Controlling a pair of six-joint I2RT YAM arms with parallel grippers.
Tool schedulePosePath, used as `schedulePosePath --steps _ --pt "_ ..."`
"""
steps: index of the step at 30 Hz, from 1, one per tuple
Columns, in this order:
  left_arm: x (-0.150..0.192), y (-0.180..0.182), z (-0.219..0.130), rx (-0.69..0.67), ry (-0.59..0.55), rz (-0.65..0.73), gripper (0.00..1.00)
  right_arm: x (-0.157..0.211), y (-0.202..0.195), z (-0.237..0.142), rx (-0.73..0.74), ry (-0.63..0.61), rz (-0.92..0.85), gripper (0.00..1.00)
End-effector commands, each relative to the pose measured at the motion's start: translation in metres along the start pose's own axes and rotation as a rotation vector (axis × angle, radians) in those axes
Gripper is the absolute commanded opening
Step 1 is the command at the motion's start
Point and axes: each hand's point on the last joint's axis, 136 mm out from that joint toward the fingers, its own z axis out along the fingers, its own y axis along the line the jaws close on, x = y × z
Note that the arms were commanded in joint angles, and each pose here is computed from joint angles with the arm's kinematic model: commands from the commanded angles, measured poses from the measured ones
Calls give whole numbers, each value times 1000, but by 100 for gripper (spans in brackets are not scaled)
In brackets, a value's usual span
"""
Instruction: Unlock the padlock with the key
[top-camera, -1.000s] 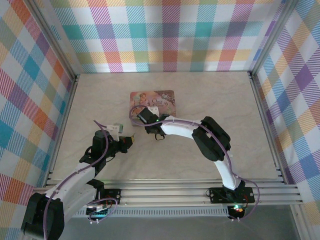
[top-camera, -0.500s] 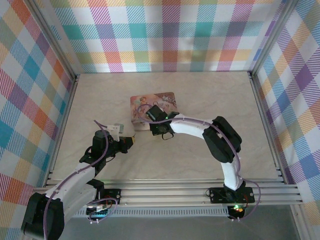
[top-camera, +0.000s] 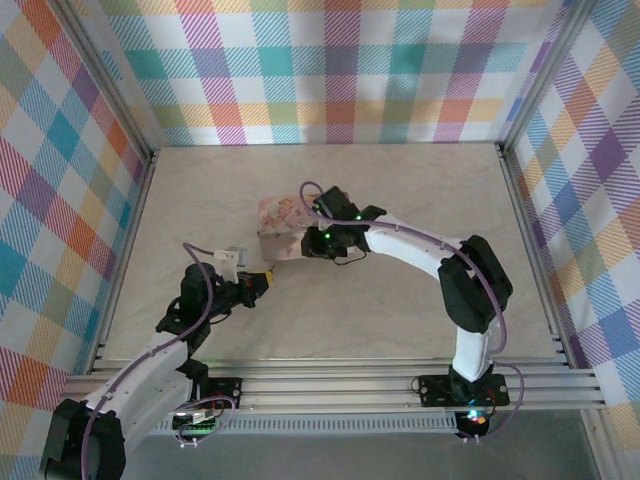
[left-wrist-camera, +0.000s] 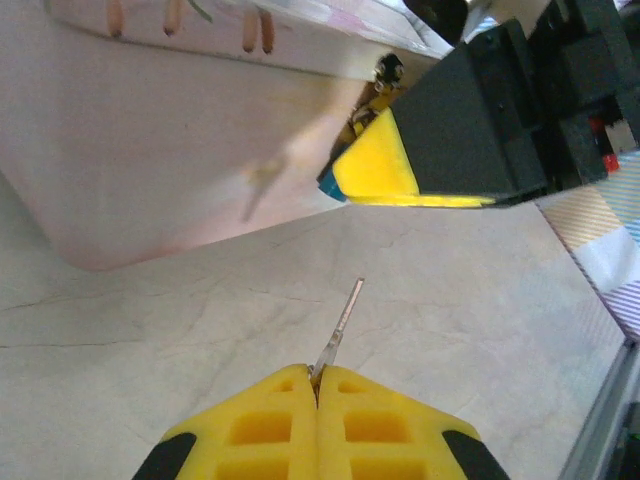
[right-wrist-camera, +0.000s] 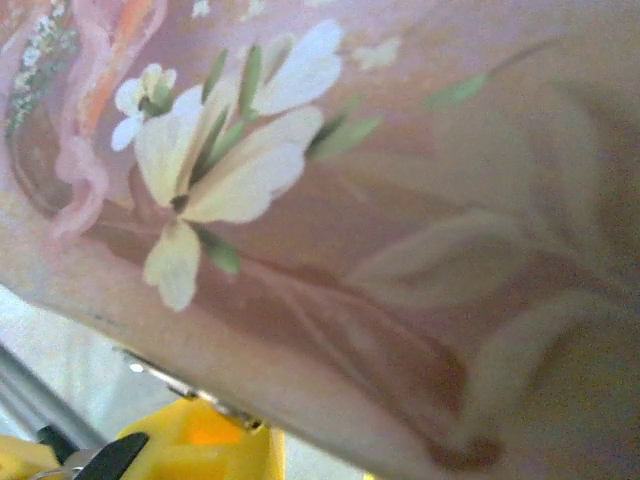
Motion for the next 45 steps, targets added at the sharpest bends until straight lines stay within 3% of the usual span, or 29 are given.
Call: schedulePosePath --steps 1,9,19,45 --pt "-10 -24 2 100 -13 32 0 -3 39 -33 -152 23 21 0" --pt "-23 -39 17 187 -22 36 0 -3 52 -53 -221 68 54 0" --pt "-34 -40 29 188 -47 48 0 -4 63 -68 -290 103 98 0" --pt "-27 -29 57 215 -22 -4 0 -12 64 -63 -300 94 157 0"
